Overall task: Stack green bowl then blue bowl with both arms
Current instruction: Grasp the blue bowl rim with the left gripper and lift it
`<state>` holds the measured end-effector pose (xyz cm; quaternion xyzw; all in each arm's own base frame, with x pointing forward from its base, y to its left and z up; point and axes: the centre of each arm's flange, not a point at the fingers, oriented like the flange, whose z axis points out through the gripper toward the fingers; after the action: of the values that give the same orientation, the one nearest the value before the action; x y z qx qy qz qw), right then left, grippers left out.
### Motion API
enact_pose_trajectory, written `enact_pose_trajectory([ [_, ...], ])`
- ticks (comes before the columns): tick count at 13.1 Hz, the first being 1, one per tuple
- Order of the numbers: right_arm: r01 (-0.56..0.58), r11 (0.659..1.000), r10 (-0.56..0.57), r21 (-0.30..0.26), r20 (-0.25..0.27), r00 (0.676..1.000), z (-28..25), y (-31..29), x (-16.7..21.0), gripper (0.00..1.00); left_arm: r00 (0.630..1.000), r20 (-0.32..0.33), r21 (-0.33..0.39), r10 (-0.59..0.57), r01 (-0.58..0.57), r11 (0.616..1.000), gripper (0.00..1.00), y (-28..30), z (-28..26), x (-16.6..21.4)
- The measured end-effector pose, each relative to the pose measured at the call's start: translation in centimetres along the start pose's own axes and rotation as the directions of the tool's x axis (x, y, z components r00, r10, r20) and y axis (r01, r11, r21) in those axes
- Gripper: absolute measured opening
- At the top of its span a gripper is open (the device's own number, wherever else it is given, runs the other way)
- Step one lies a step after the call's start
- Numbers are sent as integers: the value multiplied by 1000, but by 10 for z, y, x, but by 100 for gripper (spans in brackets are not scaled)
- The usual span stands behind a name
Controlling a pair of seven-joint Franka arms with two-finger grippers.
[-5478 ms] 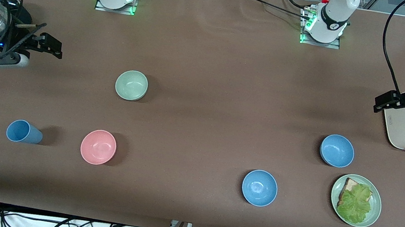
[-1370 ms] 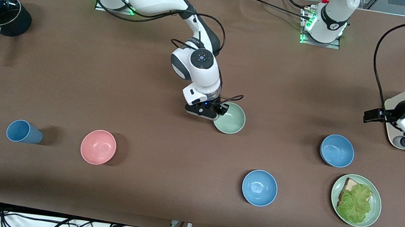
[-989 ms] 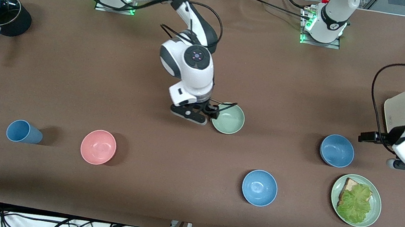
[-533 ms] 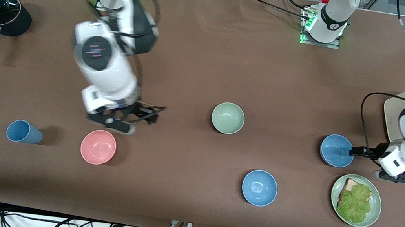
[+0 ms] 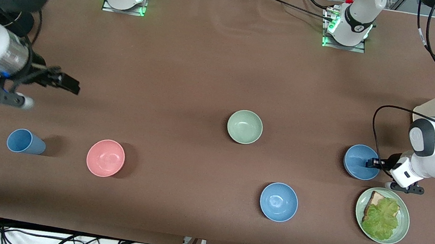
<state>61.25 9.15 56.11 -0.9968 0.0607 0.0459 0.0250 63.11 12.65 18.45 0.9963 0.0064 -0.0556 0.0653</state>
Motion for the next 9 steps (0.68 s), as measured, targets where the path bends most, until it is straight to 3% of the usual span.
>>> enact_pose_trajectory([
  [2, -11, 1000, 11, -10, 6, 1000, -8, 19, -29, 100, 1000, -12, 1, 6, -6, 1000, 11, 2, -7, 3],
  [3, -1, 1000, 1, -11, 8, 1000, -10, 31, -36, 100, 1000, -21, -3, 13, -13, 1000, 7, 5, -17, 5],
  [5, 16, 1000, -16, -11, 10, 1000, -11, 53, -39, 100, 999, -23, -8, 26, -26, 1000, 6, 12, -36, 11],
  [9, 37, 999, -37, -12, 16, 999, -8, 51, -39, 100, 997, 41, -75, 72, -69, 995, 6, 71, -82, 25],
])
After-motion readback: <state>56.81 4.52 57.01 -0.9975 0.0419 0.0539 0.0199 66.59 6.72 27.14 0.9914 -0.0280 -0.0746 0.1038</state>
